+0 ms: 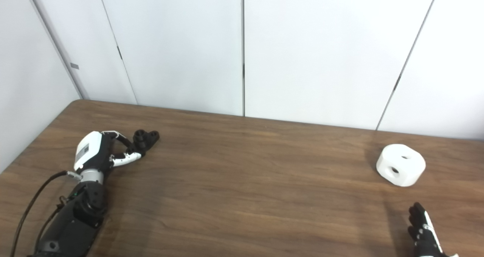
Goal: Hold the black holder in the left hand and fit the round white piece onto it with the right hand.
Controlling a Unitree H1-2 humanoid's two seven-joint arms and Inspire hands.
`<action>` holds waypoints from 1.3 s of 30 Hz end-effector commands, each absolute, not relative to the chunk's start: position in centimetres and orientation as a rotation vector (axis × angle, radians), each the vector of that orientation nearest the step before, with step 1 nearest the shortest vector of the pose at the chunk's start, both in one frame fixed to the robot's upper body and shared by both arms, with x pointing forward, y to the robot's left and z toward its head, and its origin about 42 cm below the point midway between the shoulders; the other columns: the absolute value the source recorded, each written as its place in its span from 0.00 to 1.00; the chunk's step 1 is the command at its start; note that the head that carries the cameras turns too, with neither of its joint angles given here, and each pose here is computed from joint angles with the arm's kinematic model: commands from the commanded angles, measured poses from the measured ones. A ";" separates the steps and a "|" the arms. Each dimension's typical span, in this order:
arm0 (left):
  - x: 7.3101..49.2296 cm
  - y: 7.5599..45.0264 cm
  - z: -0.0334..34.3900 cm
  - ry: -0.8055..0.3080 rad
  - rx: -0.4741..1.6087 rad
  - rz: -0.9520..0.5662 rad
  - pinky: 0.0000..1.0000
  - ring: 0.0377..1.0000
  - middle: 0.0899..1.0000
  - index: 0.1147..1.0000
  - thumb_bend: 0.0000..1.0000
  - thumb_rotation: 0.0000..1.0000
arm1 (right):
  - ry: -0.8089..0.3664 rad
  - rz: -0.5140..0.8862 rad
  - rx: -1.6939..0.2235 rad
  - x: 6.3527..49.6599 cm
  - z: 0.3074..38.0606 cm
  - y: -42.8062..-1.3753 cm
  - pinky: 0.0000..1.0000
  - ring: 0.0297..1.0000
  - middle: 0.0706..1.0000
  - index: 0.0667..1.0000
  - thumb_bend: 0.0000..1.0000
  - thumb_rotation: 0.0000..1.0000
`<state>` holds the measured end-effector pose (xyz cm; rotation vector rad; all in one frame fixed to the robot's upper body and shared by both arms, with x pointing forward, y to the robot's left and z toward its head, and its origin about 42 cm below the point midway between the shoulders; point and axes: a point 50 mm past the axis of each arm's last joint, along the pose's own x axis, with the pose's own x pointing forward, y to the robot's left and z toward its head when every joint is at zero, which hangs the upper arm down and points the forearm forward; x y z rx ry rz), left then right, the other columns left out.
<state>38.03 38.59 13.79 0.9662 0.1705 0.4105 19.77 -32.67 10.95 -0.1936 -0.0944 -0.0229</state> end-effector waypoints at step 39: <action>27.1 24.1 12.2 -0.046 0.911 -0.245 0.91 0.91 0.80 0.42 0.52 0.04 | 0.007 -0.022 -0.181 18.6 8.7 -29.3 1.00 1.00 0.97 1.00 0.60 1.00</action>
